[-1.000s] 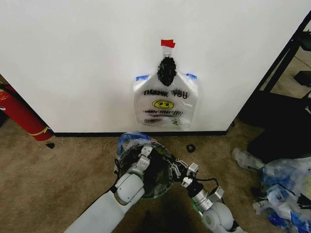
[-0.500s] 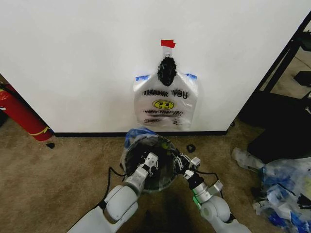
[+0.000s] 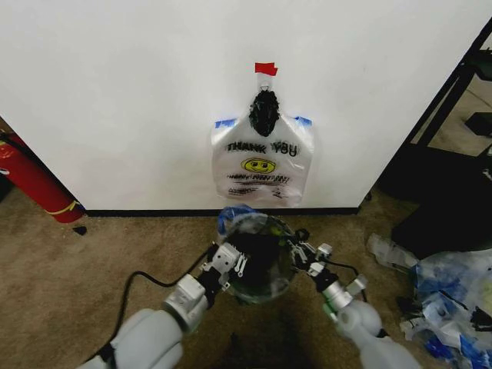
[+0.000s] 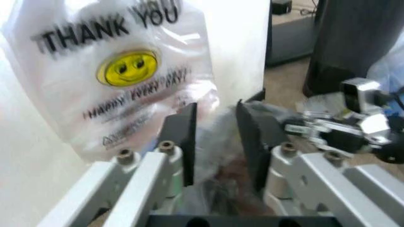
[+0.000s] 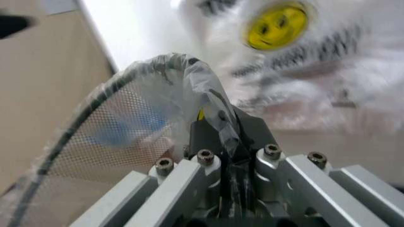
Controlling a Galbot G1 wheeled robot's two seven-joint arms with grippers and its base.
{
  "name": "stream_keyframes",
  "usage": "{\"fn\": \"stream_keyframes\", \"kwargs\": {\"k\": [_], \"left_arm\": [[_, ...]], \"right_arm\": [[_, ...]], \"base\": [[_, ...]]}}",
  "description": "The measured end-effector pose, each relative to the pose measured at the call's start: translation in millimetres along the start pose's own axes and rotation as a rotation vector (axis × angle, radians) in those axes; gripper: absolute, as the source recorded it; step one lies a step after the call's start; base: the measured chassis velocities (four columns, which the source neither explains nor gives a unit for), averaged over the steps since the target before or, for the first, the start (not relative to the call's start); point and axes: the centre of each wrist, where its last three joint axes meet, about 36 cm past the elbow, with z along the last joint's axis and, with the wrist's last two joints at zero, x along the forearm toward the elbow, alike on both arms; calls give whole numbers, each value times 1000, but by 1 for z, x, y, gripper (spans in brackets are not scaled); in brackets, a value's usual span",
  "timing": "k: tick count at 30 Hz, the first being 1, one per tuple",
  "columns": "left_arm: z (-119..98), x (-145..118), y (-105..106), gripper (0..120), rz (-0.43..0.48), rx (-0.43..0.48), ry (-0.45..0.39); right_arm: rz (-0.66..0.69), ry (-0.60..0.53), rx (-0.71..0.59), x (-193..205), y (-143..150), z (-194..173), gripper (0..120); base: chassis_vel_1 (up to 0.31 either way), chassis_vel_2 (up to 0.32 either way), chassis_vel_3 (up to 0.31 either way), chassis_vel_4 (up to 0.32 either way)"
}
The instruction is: Pick up the garbage bag from the wall and place it over the trash bin.
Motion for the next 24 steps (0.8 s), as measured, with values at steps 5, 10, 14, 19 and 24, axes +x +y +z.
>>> {"fn": "stream_keyframes", "kwargs": {"k": [5, 10, 14, 19, 24], "left_arm": [[-2, -5, 11, 49, 0, 13, 28], [18, -18, 22, 65, -4, 12, 102], [40, -32, 31, 83, -25, 24, 153], [55, -44, 38, 97, -55, 31, 163], [70, -58, 52, 100, -105, 27, 181]], "right_arm": [[-49, 8, 57, 12, -15, -16, 1], [-69, 8, 87, 21, -21, -27, 1], [-98, 16, 106, 30, -22, -35, 1], [-135, 32, 121, 32, -23, -40, 1], [-173, 52, 136, 31, -25, -44, 1]], "base": [[0, 0, 0, 0], [0, 0, 0, 0], [0, 0, 0, 0], [0, 0, 0, 0], [0, 0, 0, 0]]}}
